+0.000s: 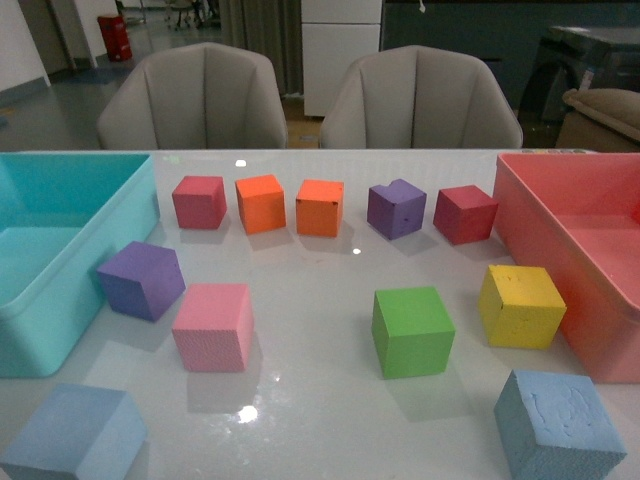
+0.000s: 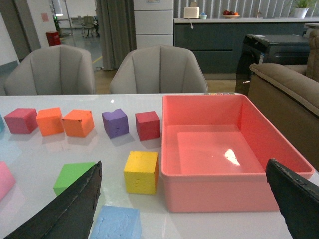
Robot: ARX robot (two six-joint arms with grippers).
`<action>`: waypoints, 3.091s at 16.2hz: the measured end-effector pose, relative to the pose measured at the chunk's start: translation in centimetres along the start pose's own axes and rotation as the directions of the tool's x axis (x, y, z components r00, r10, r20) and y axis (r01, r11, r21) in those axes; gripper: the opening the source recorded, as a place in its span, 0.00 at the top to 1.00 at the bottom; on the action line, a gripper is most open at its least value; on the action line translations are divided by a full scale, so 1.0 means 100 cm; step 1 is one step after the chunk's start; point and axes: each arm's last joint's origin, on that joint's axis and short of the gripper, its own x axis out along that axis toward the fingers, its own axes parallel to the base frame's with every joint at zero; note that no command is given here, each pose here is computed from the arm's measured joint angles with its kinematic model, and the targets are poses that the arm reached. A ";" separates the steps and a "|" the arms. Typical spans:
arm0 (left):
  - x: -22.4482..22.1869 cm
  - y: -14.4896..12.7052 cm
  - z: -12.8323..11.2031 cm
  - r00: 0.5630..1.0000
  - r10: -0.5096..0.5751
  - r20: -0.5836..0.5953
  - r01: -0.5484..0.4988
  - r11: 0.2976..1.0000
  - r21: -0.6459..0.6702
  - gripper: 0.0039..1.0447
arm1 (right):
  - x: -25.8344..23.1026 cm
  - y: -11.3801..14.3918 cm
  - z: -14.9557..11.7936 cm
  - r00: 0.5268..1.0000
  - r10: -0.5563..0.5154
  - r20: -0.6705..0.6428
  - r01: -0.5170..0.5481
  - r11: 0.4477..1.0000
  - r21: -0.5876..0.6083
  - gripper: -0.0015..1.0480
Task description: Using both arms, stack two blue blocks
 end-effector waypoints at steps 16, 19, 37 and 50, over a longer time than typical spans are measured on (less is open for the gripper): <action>0.000 0.000 0.000 1.000 0.000 0.000 0.000 1.000 0.000 0.06 | 0.000 0.000 0.000 1.000 0.000 0.000 0.000 1.000 0.000 0.06; 0.000 0.000 0.000 1.000 0.000 0.000 0.000 1.000 0.000 0.06 | 0.000 0.000 0.000 1.000 0.000 0.000 0.000 1.000 0.000 0.06; 0.000 0.000 0.000 1.000 0.001 0.000 -0.001 1.000 0.000 0.06 | 0.080 0.001 0.074 0.981 -0.170 -0.093 0.169 0.985 -0.020 0.06; 0.000 0.000 0.000 1.000 0.001 0.000 -0.001 1.000 0.000 0.06 | 0.152 0.050 -0.013 0.758 0.149 -0.635 -0.073 0.987 0.143 0.06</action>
